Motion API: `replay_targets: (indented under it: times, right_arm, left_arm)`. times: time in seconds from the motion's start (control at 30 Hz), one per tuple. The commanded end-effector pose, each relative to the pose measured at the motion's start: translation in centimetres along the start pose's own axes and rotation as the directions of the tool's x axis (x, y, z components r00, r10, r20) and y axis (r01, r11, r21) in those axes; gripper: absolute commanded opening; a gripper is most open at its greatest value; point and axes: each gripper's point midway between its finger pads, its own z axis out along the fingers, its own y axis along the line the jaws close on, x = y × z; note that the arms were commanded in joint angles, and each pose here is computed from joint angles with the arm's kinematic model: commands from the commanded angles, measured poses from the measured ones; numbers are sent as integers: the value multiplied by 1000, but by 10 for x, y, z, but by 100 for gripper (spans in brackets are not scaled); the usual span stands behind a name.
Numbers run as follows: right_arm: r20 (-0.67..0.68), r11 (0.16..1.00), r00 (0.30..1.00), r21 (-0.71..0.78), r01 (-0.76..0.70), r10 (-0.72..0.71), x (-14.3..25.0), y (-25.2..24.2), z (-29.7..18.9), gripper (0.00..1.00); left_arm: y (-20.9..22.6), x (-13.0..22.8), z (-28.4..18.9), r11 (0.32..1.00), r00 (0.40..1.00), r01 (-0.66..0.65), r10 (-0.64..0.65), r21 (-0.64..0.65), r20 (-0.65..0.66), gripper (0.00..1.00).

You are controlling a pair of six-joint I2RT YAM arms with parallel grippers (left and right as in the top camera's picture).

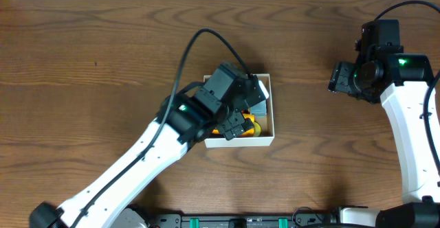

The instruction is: Pack container

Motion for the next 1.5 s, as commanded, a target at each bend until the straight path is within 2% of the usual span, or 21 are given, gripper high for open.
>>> replay_targets:
  times: [0.0, 0.23, 0.43, 0.5, 0.57, 0.67, 0.73, 0.87, 0.93, 1.0, 1.17, 1.27, 1.37, 1.47]
  right_arm:
    - [10, 1000, 1000, 11, 5, -5, -1, -4, -3, 72]
    - [10, 1000, 1000, 11, 5, -5, -1, -4, -3, 72]
    - [10, 1000, 1000, 11, 5, -5, -1, -4, -3, 72]
    - [9, 1000, 1000, 11, 5, -5, -1, -4, -3, 72]
    - [9, 1000, 1000, 11, 5, -5, -1, -4, -3, 72]
    - [9, 1000, 1000, 11, 5, -5, -1, -4, -3, 71]
    - [9, 1000, 1000, 11, 5, -5, -1, -4, -3, 71]
    - [10, 1000, 1000, 11, 4, -5, -1, -4, -3, 71]
    - [16, 1000, 1000, 9, 5, -5, -3, -4, -3, 71]
    - [30, 1000, 999, 4, 17, -18, -6, -3, -3, 71]
    - [110, 997, 991, -21, 76, -73, -24, 9, -5, 74]
    - [222, 983, 962, -53, 174, -158, -47, 30, -10, 81]
    - [340, 965, 915, -63, 253, -218, -70, 50, -19, 99]
    - [456, 963, 867, -75, 261, -199, -96, 63, -32, 99]
  left_arm:
    - [9, -4, -9, 998, 998, 55, -55, -29, 21, 98]
    - [22, 24, 4, 970, 968, 238, -240, -40, -78, 98]
    - [11, 42, 27, 960, 943, 280, -277, -12, -185, 100]
    - [9, 48, 36, 949, 925, 314, -309, -14, -218, 94]
    - [8, 53, 42, 945, 916, 326, -320, -15, -244, 80]
    - [14, 56, 44, 917, 885, 397, -395, -41, -245, 81]
    - [21, 58, 42, 902, 872, 428, -429, -59, -236, 90]
    - [41, 63, 29, 871, 848, 480, -491, -106, -198, 92]
    - [57, 67, 20, 831, 815, 539, -556, -140, -162, 100]
    - [76, 75, 11, 778, 771, 603, -625, -177, -122, 98]
    - [136, 109, -14, 585, 612, 760, -791, -283, 8, 98]
    - [175, 135, -28, 473, 531, 814, -842, -337, 99, 98]
    - [205, 154, -41, 395, 482, 841, -857, -371, 180, 98]
    - [221, 166, -51, 347, 454, 853, -861, -389, 228, 98]
